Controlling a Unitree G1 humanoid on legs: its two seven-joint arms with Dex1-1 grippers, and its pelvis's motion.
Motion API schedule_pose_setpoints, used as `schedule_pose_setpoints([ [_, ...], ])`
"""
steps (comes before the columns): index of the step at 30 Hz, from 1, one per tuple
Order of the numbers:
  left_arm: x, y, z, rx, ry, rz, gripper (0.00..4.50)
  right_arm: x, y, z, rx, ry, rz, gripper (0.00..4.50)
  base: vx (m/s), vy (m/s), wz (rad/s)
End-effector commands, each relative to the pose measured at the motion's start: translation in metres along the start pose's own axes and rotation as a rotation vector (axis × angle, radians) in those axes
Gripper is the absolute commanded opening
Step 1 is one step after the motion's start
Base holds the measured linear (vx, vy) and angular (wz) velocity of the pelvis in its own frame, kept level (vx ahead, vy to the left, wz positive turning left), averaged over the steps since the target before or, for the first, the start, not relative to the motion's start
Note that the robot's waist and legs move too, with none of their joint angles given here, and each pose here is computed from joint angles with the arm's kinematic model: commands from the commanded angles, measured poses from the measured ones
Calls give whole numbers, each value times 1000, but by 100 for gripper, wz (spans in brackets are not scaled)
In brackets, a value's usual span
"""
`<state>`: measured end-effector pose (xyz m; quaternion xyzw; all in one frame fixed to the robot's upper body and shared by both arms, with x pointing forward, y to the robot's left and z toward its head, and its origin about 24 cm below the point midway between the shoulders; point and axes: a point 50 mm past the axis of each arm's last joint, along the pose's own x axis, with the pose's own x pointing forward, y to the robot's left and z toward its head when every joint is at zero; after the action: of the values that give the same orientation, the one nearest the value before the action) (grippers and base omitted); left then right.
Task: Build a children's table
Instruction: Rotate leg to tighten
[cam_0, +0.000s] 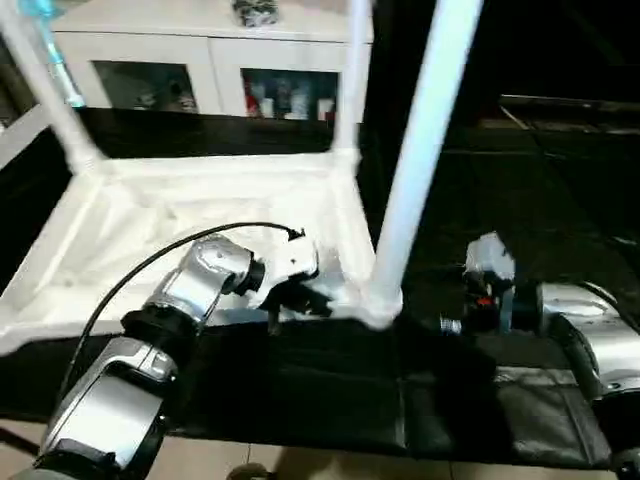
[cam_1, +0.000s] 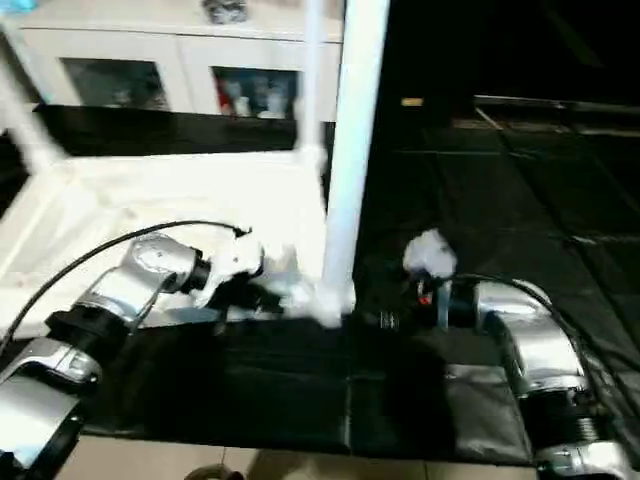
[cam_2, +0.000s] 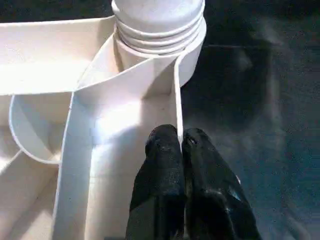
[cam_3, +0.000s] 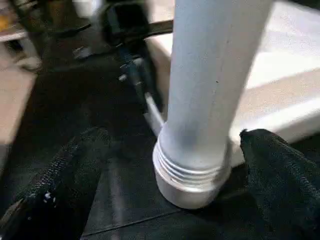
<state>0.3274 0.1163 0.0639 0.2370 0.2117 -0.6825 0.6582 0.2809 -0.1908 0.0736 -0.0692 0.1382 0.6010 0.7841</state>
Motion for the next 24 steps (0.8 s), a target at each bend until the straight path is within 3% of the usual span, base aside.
schedule_pose_setpoints([
  [1, 5, -6, 10, 91, 10, -108, 0, 0, -2, 5, -22, 18, 37, 446, 0, 0, 0],
  [7, 5, -12, 12, 133, 11, -192, 0, 10, -2, 6, -10, 30, 123, 420, 0, 0, 0],
  [8, 5, -12, 13, 136, 9, -199, 0, 11, -1, 6, -8, 31, 138, 389, 0, 0, 0],
  [11, 6, -14, 14, 143, 7, -227, 0, 13, 1, 6, 8, 37, 188, 376, 0, 0, 0],
  [13, 7, -14, 14, 145, 8, -236, 0, 14, 1, 5, 21, 44, 215, 337, 0, 0, 0],
  [24, 8, -17, 13, 141, 10, -257, 0, 19, 3, 4, 45, 29, 245, 259, 0, 0, 0],
])
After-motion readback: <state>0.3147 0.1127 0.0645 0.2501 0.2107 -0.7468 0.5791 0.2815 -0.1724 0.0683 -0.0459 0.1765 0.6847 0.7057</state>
